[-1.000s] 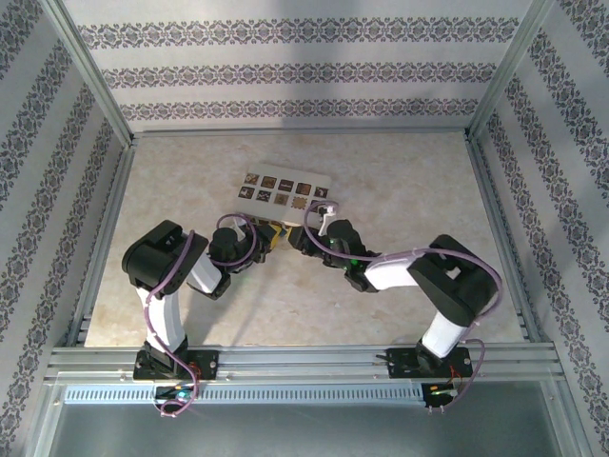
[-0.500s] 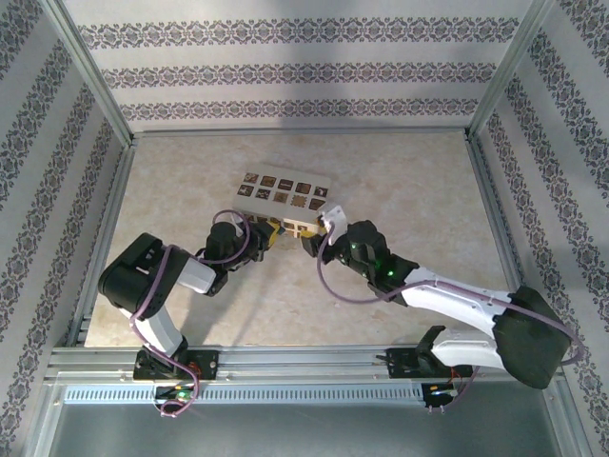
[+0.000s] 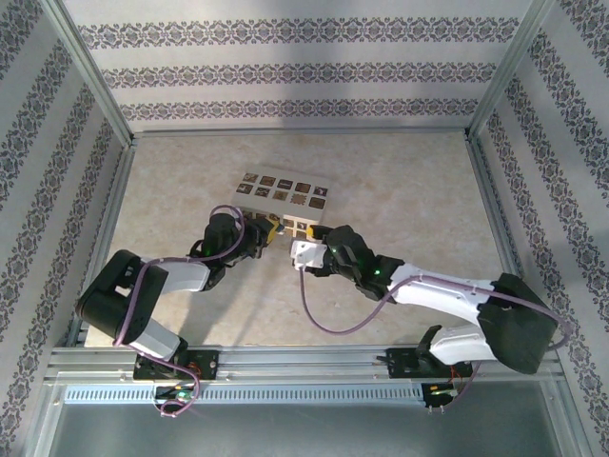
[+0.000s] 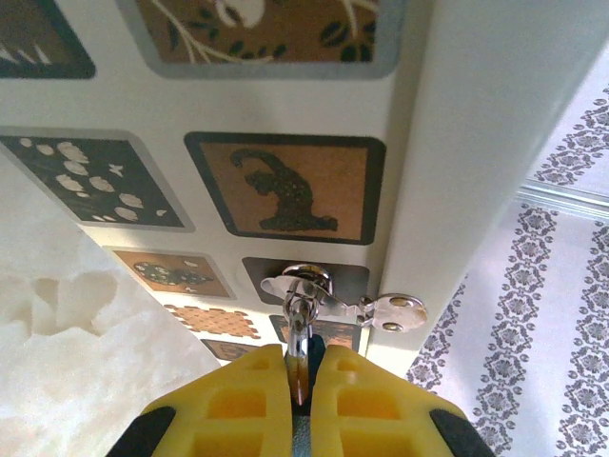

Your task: Unlock the padlock with the key

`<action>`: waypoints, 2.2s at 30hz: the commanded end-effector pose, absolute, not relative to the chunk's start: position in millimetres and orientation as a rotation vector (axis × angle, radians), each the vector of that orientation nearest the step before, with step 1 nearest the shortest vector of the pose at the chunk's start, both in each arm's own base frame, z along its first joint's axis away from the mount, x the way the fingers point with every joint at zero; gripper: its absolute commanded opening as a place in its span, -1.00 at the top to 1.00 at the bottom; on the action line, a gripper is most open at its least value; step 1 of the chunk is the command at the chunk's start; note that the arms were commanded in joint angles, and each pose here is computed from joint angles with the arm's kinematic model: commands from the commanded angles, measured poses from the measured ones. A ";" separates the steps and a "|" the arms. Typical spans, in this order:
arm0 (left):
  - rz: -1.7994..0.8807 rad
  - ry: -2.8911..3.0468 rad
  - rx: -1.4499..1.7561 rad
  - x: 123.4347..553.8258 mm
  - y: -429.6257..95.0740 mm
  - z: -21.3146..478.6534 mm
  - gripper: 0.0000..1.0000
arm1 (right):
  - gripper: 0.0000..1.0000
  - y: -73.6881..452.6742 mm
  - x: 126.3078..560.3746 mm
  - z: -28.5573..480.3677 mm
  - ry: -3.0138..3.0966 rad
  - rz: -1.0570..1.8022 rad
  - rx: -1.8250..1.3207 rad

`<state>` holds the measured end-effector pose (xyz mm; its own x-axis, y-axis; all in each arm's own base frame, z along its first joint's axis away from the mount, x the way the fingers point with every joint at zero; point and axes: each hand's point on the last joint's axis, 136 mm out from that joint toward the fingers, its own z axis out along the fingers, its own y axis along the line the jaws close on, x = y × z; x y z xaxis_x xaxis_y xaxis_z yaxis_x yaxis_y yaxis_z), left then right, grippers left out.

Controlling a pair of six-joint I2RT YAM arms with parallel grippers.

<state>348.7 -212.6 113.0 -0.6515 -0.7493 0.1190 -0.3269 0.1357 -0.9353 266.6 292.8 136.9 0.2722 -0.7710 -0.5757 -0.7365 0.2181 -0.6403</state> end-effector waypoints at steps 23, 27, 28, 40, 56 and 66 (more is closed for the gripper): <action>-1.552 2.032 -0.963 351.2 -222.7 138.8 1.00 | 0.07 355.9 304.2 134.8 1.451 0.048 -1.376; -1.550 2.035 -0.963 350.9 -223.0 137.5 1.00 | 0.18 351.1 309.2 129.8 1.472 0.008 -1.359; -1.549 2.035 -0.961 351.2 -223.1 137.7 1.00 | 0.21 349.7 311.3 128.4 1.479 -0.006 -1.351; -1.549 2.037 -0.961 352.1 -223.7 137.2 1.00 | 0.38 347.8 315.4 124.8 1.483 -0.049 -1.357; -1.551 2.035 -0.975 351.5 -223.3 133.8 1.00 | 0.69 352.6 311.3 121.1 1.469 -0.050 -1.386; -1.557 2.028 -0.977 352.1 -222.9 135.1 1.00 | 1.00 353.7 312.8 117.8 1.490 -0.052 -1.371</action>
<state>345.8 -209.4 108.8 -0.6399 -0.7583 0.1245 -0.3681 0.1604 -0.9158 308.4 347.1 112.7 0.2278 -0.7499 -0.6211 -0.7082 0.3102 -0.6342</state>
